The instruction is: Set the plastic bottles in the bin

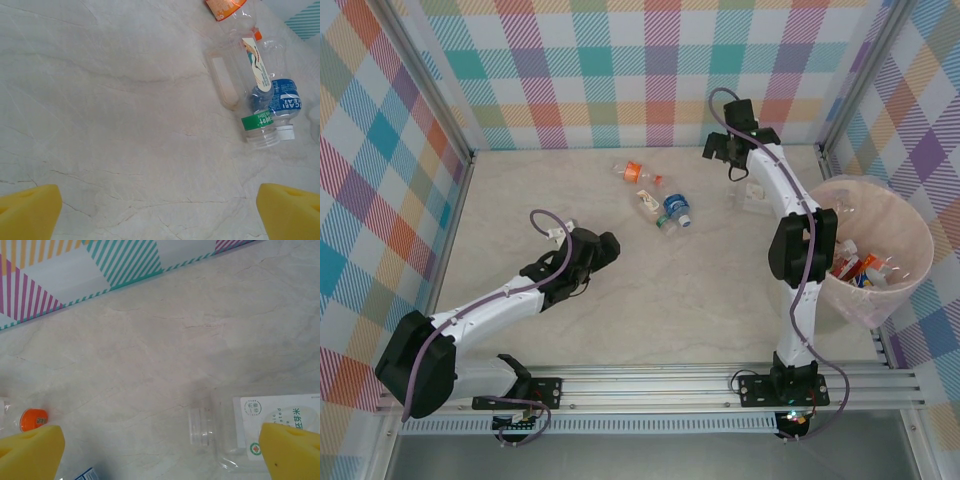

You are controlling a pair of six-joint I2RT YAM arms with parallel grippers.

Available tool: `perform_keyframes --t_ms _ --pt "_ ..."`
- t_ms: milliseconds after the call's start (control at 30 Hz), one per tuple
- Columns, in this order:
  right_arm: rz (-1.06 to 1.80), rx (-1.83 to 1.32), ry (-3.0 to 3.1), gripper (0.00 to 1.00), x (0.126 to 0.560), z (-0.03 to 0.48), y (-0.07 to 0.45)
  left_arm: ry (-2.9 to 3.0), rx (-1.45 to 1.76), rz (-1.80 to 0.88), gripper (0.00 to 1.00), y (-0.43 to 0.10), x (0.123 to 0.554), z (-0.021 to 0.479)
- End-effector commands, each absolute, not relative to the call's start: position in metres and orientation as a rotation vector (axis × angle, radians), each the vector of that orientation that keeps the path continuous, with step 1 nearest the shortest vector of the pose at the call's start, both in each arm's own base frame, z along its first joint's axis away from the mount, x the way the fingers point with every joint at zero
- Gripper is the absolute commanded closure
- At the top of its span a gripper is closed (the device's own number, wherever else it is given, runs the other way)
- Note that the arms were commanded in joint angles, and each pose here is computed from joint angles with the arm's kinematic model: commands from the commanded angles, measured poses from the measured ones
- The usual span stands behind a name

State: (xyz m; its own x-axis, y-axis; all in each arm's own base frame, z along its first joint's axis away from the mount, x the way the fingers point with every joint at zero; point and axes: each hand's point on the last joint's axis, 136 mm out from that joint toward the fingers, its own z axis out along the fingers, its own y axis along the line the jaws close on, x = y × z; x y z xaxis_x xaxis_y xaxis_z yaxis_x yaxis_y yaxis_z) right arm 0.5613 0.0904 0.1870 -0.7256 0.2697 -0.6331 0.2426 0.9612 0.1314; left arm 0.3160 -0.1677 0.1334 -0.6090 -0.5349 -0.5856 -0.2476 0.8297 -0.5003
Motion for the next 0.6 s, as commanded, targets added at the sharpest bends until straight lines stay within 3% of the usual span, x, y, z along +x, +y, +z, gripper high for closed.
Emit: perform_keyframes --t_ms 0,267,467,567 --pt "0.021 0.384 2.557 0.0 0.563 0.116 0.088 2.24 -0.591 -0.459 0.0 -0.161 0.315 0.13" --pt "0.163 0.281 2.528 0.0 0.562 0.134 0.107 2.251 -0.593 -0.46 0.0 -0.162 0.317 0.128" --pt "0.216 0.058 2.422 0.0 0.546 0.194 0.154 2.253 -0.596 -0.466 0.0 -0.164 0.318 0.127" --pt "0.294 0.042 2.437 0.0 0.535 0.191 0.177 2.257 -0.597 -0.473 0.0 -0.165 0.318 0.126"
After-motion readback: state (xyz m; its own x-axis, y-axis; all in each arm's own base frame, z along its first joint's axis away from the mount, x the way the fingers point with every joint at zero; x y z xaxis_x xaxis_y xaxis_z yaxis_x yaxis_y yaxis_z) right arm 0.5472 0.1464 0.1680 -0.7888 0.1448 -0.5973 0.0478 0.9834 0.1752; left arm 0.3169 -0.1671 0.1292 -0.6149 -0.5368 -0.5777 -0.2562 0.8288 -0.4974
